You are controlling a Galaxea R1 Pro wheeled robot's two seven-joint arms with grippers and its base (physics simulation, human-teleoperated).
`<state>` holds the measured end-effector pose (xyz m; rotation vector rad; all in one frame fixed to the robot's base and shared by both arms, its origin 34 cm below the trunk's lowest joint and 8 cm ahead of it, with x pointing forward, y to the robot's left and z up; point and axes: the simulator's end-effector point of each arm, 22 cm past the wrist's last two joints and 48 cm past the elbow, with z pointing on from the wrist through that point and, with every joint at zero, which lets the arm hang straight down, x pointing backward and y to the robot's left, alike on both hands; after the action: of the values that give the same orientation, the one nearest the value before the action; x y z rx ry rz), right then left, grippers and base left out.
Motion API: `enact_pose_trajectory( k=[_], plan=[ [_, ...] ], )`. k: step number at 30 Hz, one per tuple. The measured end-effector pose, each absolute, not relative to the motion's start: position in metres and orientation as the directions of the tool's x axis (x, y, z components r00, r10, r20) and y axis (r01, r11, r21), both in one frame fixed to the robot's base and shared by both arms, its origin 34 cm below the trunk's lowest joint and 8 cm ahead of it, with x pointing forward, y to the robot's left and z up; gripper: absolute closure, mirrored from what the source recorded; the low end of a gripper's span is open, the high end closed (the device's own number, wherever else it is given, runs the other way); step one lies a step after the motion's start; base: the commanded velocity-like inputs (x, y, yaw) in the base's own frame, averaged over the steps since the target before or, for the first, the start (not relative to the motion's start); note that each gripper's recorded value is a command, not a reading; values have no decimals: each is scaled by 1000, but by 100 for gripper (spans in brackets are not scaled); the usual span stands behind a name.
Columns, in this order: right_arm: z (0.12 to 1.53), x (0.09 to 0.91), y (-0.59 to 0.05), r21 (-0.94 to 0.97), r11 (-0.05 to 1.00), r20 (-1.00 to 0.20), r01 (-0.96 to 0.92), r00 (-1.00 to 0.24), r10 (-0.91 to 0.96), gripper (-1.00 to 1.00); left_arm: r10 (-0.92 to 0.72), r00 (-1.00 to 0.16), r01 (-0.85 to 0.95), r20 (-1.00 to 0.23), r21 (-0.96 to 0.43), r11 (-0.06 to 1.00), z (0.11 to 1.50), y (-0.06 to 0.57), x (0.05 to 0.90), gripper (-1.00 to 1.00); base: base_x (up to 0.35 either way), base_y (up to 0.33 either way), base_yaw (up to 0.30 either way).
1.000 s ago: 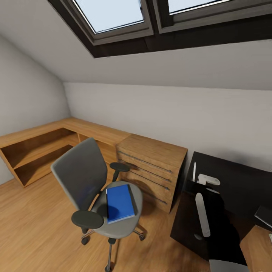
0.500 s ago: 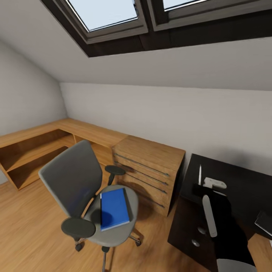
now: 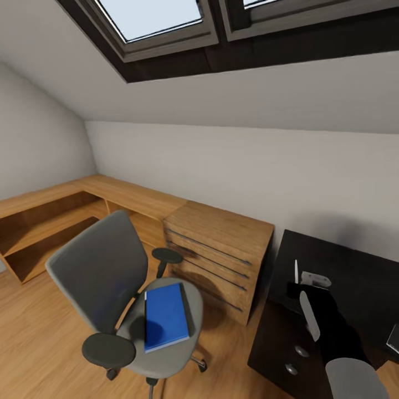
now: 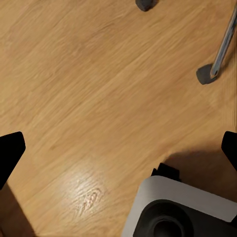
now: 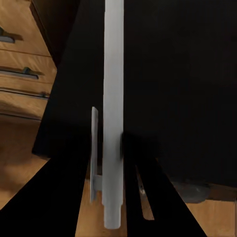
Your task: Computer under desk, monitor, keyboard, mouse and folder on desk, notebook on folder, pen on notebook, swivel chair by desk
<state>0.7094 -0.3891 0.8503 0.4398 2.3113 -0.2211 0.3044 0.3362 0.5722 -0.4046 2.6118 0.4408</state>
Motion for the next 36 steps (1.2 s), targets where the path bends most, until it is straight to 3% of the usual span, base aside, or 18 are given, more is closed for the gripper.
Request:
enact_pose_trajectory(
  k=[36],
  plan=[
    [809, 741, -437, -53, 897, -727, 439, -633, 267, 100, -206, -837, -361, -508, 228, 904, 575, 336, 310, -100, 12, 0, 0]
  ],
)
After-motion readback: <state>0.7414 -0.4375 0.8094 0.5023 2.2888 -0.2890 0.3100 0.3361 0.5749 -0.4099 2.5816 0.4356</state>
